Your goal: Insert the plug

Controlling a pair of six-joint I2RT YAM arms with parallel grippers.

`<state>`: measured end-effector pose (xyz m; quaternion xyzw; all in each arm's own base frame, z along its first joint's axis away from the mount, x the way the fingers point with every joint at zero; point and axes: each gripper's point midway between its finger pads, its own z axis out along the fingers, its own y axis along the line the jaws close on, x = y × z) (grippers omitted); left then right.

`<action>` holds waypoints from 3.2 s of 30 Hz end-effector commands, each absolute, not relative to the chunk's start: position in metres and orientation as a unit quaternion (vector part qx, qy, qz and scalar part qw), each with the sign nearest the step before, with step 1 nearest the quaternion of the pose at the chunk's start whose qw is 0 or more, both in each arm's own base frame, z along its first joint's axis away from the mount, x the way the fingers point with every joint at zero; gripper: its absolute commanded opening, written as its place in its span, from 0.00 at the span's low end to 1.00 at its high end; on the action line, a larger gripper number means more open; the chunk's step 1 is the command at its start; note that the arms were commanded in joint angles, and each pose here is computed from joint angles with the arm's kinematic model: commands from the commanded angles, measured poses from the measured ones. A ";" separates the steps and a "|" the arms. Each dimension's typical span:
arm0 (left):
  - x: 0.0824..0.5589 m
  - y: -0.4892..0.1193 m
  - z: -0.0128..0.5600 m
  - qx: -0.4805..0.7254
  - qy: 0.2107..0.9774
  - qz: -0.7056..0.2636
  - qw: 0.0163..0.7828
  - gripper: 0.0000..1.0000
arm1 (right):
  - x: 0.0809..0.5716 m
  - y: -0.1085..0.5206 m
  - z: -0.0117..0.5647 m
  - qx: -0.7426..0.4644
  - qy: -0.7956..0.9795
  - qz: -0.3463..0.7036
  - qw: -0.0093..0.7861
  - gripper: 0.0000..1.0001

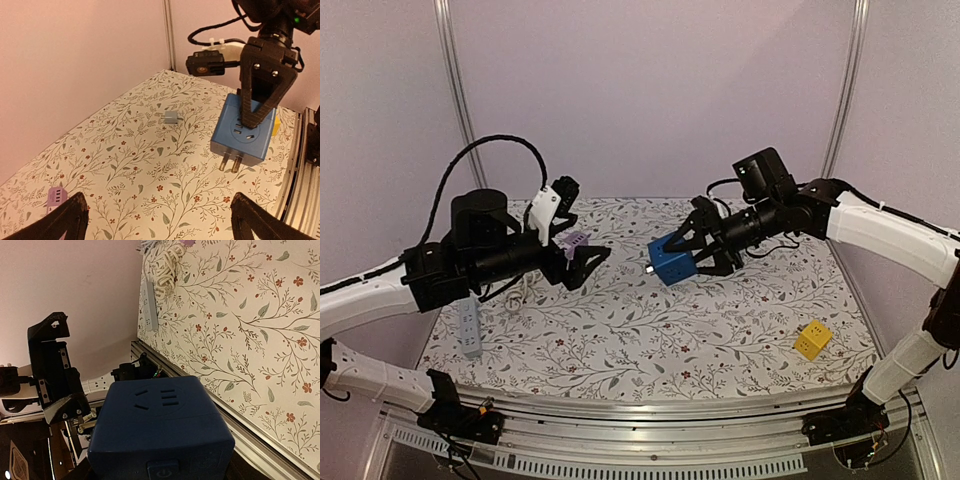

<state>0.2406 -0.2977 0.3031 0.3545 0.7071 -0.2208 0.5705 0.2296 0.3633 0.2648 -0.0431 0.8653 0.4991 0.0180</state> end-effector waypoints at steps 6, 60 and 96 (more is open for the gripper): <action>0.297 -0.244 0.257 0.261 0.803 -0.093 0.528 1.00 | 0.251 0.363 0.268 -0.061 0.882 0.461 0.075 0.00; 0.293 0.082 0.062 -0.290 0.928 0.122 0.198 0.98 | 0.247 0.317 0.230 -0.083 0.942 0.315 0.087 0.00; 0.308 0.061 0.016 -0.244 0.956 0.026 0.163 0.49 | 0.243 0.313 0.229 -0.084 0.941 0.315 0.090 0.00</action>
